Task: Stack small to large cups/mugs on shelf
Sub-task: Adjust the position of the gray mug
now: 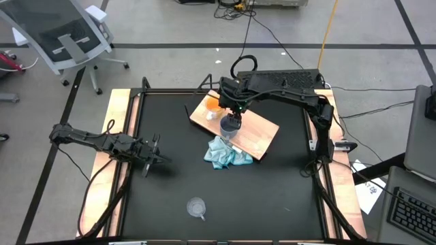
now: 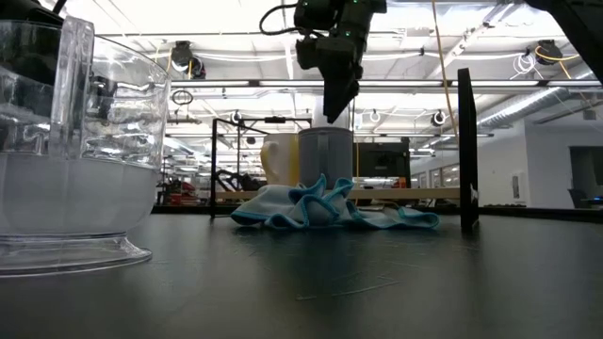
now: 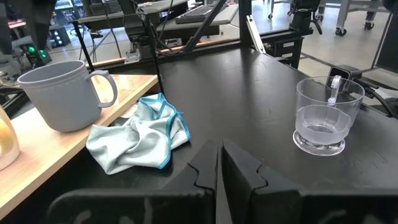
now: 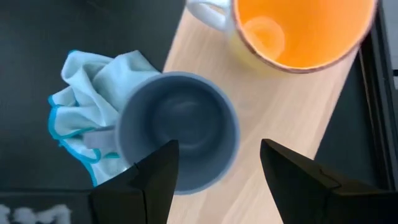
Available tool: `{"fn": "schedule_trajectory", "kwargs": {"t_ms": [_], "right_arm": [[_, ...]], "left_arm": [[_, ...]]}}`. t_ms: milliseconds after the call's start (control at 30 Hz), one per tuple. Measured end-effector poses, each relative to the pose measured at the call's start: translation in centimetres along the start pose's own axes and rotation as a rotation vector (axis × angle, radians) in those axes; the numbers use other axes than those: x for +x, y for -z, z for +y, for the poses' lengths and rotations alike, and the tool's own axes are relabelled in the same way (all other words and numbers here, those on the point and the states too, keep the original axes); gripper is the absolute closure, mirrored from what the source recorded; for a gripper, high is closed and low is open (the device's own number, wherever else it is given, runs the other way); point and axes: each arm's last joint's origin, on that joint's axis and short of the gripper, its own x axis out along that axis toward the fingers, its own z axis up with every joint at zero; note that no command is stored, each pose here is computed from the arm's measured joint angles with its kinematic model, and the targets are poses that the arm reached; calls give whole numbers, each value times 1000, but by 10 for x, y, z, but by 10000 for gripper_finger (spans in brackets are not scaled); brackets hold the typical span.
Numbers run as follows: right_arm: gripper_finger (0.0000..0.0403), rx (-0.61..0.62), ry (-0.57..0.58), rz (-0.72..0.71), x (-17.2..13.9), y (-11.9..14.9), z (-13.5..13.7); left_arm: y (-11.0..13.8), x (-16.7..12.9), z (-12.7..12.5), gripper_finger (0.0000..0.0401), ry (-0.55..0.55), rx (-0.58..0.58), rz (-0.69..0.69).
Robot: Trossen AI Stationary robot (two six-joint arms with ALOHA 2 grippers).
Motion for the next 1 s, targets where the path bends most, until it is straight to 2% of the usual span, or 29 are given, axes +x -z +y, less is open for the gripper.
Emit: {"fn": "schedule_trajectory", "kwargs": {"t_ms": [233,433,667,1000], "right_arm": [[186,0,-4,29,16,-4,3],[186,-5,-1,20,17,-5,3],[186,-75,-2,28,27,-2,2],[186,-58,0,44,38,2,-3]], "left_arm": [[0,0,0,377,0,0,0],[0,0,0,377,0,-2,0],[0,0,0,377,0,-3,0],[0,0,0,377,3,-3,0]]}}
